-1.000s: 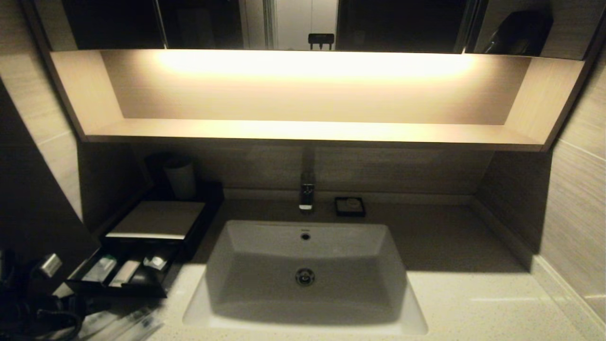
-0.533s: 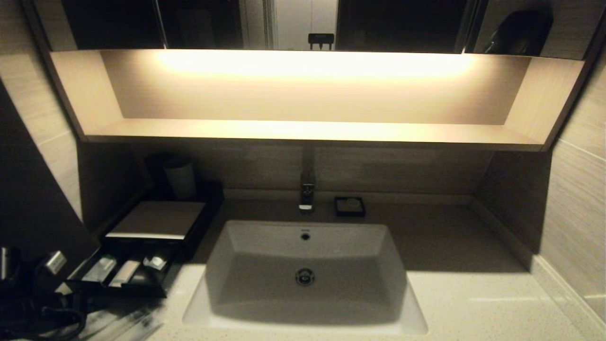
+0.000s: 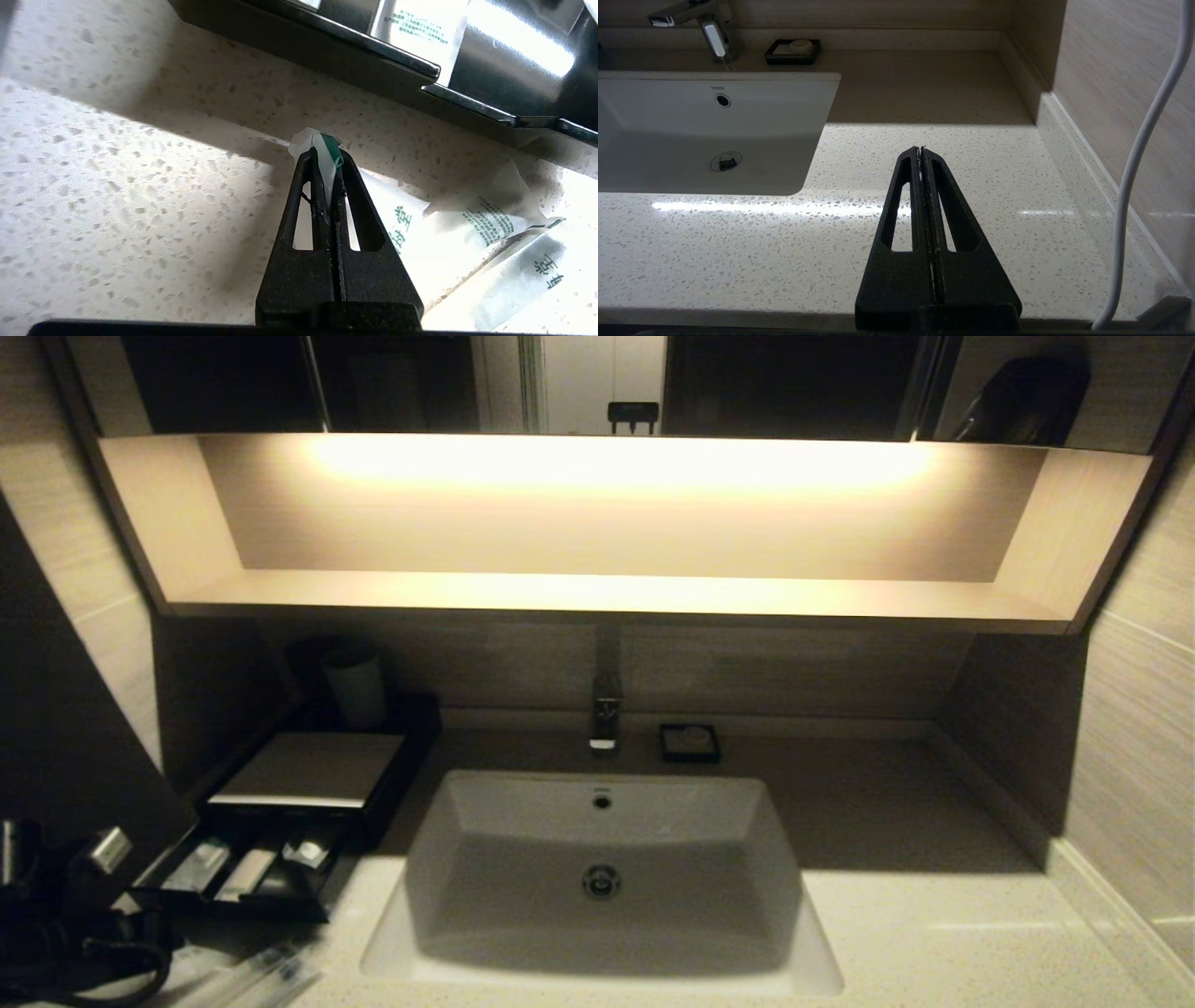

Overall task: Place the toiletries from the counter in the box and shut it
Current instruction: Pick up the bathroom toiletry

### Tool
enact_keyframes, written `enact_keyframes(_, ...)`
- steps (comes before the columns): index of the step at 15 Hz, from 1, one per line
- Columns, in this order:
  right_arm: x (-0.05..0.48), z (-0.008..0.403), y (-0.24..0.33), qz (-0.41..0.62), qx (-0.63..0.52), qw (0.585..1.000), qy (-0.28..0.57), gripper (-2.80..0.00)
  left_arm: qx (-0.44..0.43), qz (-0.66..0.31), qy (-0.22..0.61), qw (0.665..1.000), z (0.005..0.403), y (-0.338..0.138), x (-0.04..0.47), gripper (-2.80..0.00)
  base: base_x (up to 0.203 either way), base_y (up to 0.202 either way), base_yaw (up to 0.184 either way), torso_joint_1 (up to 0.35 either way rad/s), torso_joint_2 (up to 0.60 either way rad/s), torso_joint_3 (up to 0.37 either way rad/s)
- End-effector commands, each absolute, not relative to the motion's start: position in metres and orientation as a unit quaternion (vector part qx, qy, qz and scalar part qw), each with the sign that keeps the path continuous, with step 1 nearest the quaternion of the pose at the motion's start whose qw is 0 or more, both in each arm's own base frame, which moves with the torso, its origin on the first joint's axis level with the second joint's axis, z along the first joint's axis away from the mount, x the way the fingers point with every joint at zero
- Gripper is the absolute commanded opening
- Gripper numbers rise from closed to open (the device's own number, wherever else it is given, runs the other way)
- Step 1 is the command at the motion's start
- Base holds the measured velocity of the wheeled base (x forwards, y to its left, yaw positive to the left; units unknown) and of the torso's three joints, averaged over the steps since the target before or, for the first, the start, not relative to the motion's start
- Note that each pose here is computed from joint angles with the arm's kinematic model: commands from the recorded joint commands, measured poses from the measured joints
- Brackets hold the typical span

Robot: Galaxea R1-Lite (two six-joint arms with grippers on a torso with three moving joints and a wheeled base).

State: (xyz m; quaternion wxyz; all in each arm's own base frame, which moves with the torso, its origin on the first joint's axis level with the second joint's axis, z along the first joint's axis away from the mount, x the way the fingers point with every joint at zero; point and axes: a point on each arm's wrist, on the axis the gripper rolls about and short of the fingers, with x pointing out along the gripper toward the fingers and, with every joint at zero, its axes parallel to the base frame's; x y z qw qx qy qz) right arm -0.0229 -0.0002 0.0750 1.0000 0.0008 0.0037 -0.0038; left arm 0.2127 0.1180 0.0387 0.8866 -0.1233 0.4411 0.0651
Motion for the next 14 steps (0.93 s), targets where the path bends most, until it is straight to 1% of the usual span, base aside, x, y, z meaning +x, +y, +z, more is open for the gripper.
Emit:
enact_keyframes(1, -0.023, 0.075, 0.000, -0.004, 0.001, 1.000, 0.004, -2.80, -0.116, 0.068, 0.426, 0.895, 0.048, 0.117, 0.210, -2.80, 0.000, 0.000, 0.000, 0.000, 0.00, 0.000)
enact_keyframes(5, -0.023, 0.075, 0.000, -0.004, 0.001, 1.000, 0.004, -2.80, -0.100, 0.074, 0.390, 0.913, 0.071, 0.111, 0.201, -2.80, 0.000, 0.000, 0.000, 0.000, 0.00, 0.000)
enact_keyframes(9, -0.023, 0.075, 0.000, -0.004, 0.001, 1.000, 0.004, -2.80, -0.084, 0.082, 0.336, 0.934, 0.099, 0.106, 0.191, -2.80, 0.000, 0.000, 0.000, 0.000, 0.00, 0.000)
enact_keyframes(12, -0.023, 0.075, 0.000, -0.004, 0.001, 1.000, 0.004, -2.80, -0.099, 0.088, 0.309, 0.942, 0.112, 0.109, 0.201, -2.80, 0.000, 0.000, 0.000, 0.000, 0.00, 0.000)
enact_keyframes(14, -0.023, 0.075, 0.000, -0.004, 0.001, 1.000, 0.004, -2.80, -0.112, 0.076, 0.293, 0.946, 0.120, 0.105, 0.216, -2.80, 0.000, 0.000, 0.000, 0.000, 0.00, 0.000)
